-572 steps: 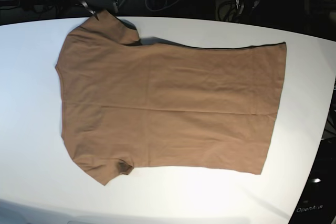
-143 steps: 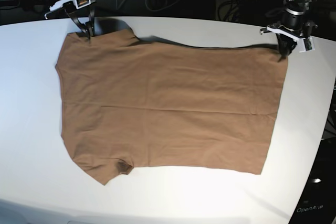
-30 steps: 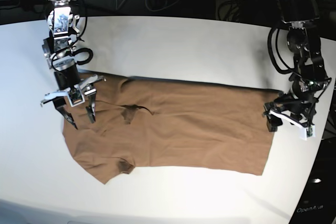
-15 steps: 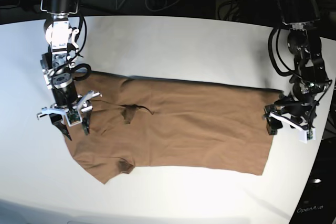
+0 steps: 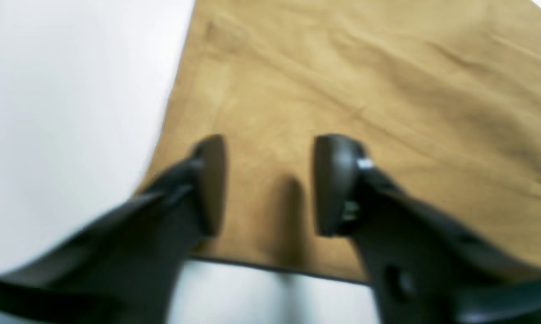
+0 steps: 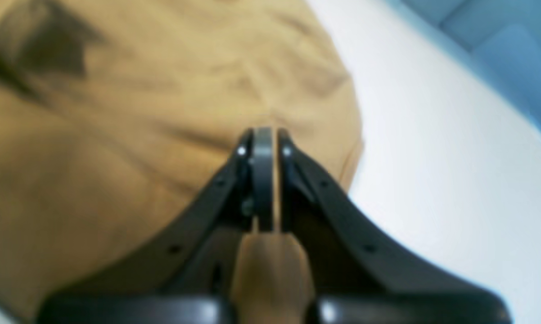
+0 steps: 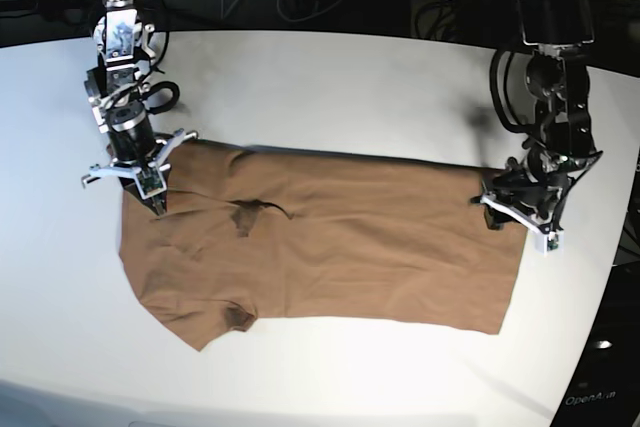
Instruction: Fold the T-shirt properly
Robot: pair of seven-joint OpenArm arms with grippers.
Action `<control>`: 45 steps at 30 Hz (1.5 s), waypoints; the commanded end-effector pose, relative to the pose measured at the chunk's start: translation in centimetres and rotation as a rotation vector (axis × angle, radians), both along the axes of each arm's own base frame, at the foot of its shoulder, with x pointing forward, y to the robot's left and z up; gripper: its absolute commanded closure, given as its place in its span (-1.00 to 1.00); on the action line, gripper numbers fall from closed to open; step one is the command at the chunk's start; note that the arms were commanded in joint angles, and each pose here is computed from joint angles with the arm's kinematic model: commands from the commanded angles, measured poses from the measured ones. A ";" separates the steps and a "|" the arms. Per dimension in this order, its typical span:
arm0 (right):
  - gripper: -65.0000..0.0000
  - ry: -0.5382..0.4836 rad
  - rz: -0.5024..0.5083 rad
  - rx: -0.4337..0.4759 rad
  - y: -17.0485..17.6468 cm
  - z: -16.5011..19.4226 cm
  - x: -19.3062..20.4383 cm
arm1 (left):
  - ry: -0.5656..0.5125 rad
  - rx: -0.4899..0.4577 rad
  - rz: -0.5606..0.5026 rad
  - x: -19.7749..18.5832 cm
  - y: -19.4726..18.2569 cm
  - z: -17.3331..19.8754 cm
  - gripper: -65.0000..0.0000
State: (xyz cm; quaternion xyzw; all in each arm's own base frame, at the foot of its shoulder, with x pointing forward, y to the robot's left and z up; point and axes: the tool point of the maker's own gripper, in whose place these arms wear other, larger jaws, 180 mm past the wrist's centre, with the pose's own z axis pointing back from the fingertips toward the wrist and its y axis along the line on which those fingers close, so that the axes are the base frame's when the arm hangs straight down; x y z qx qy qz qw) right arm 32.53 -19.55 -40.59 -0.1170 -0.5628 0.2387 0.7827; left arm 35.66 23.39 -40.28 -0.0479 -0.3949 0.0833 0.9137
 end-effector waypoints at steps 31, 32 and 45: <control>0.98 0.107 0.008 -0.019 -1.6 -3.3 -4.1 | 0.047 -0.012 0.033 -0.7 1.1 -2.2 0.92; 0.98 0.115 0.010 -0.029 -2.0 -3.4 -4.4 | 0.061 -0.014 0.029 -0.9 1.0 -2.4 0.92; 0.98 0.189 0.020 -0.068 -3.5 -5.0 -7.8 | 0.188 -0.053 0.024 -6.3 -0.6 -6.5 0.92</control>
